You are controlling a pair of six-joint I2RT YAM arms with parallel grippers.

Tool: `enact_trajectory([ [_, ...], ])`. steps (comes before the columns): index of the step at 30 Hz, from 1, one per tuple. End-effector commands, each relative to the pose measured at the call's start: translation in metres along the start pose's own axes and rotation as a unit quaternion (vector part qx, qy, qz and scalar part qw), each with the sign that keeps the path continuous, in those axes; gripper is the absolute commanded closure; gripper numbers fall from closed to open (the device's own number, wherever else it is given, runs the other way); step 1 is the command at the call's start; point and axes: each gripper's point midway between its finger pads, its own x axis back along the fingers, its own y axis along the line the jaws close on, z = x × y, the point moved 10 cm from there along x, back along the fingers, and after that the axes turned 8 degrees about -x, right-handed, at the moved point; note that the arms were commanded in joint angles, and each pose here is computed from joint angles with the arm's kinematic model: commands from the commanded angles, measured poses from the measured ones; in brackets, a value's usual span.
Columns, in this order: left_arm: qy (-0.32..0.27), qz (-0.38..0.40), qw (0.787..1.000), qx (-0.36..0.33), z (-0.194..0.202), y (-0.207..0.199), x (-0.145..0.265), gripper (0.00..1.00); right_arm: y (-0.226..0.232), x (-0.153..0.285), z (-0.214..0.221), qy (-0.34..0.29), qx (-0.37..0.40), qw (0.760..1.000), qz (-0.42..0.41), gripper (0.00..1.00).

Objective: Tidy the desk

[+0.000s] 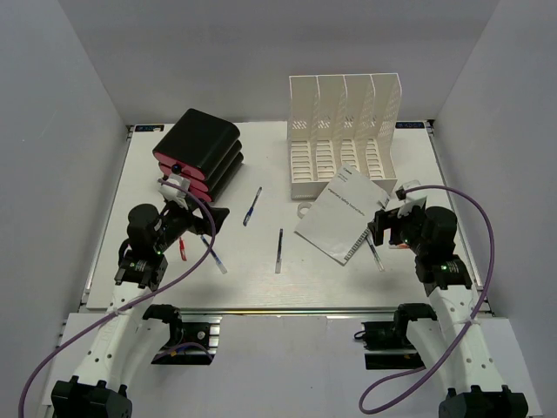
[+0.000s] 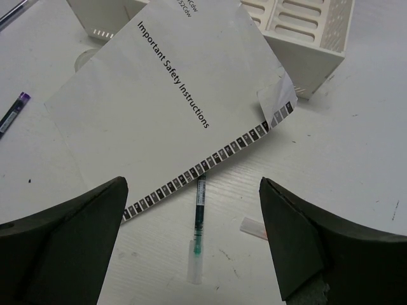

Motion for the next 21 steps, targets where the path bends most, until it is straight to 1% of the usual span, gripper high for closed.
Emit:
enact_trajectory([
  [1,-0.031,0.011,0.999,-0.020,-0.017,-0.002,0.002,0.02,-0.001,0.003,-0.015,-0.035,0.026,0.999,-0.002,0.11],
  [5,-0.033,0.015,0.999,-0.021,-0.018,-0.003,0.003,0.02,0.000,0.001,-0.001,-0.019,0.068,0.997,-0.038,0.11],
  [6,-0.033,0.015,0.999,-0.021,-0.018,-0.003,0.003,0.02,0.002,0.001,0.005,-0.005,0.079,0.995,-0.053,0.11],
  [7,-0.031,0.015,0.999,-0.020,-0.018,-0.003,0.003,0.02,0.000,0.001,0.010,0.004,0.151,0.985,-0.082,0.11],
  [8,-0.032,0.015,0.999,-0.020,-0.018,-0.003,0.003,0.03,0.008,0.001,0.016,0.005,0.193,0.968,-0.157,0.11],
  [9,-0.032,0.016,0.999,-0.021,-0.018,-0.003,0.003,0.05,0.011,0.005,0.025,0.030,0.216,0.957,-0.194,0.11],
  [10,-0.033,0.019,0.999,-0.021,-0.018,-0.004,0.003,0.07,0.013,0.007,0.021,0.027,0.224,0.953,-0.203,0.11],
  [11,-0.035,0.028,0.999,-0.022,-0.018,-0.005,0.003,0.10,0.012,0.008,0.015,0.028,0.209,0.960,-0.186,0.11],
  [12,-0.035,0.033,0.999,-0.022,-0.019,-0.005,0.002,0.20,0.012,0.010,0.002,0.018,0.204,0.963,-0.173,0.11],
  [13,-0.037,0.040,0.998,-0.023,-0.019,-0.006,0.002,0.28,0.011,0.011,-0.004,0.019,0.203,0.964,-0.169,0.11],
  [14,-0.036,0.052,0.998,-0.022,-0.019,-0.007,0.001,0.43,0.012,0.012,-0.012,0.013,0.194,0.967,-0.161,0.11],
  [16,-0.032,0.062,0.997,-0.020,-0.017,-0.008,0.000,0.57,0.012,0.011,-0.017,0.017,0.165,0.974,-0.157,0.11],
  [17,-0.031,0.072,0.997,-0.019,-0.017,-0.010,-0.001,0.64,0.014,0.007,-0.017,0.026,0.147,0.973,-0.177,0.11],
  [18,-0.030,0.077,0.996,-0.020,-0.017,-0.010,-0.001,0.69,0.016,0.005,-0.020,0.029,0.135,0.973,-0.186,0.14],
  [19,-0.030,0.080,0.996,-0.021,-0.018,-0.010,-0.001,0.76,0.017,0.005,-0.032,0.022,0.123,0.975,-0.186,0.18],
  [20,-0.028,0.084,0.996,-0.020,-0.017,-0.010,-0.002,0.77,0.017,-0.002,-0.034,0.044,0.080,0.978,-0.186,0.29],
  [21,-0.030,0.090,0.995,-0.023,-0.018,-0.012,-0.001,0.77,0.016,-0.005,-0.040,0.050,0.062,0.980,-0.184,0.35],
])
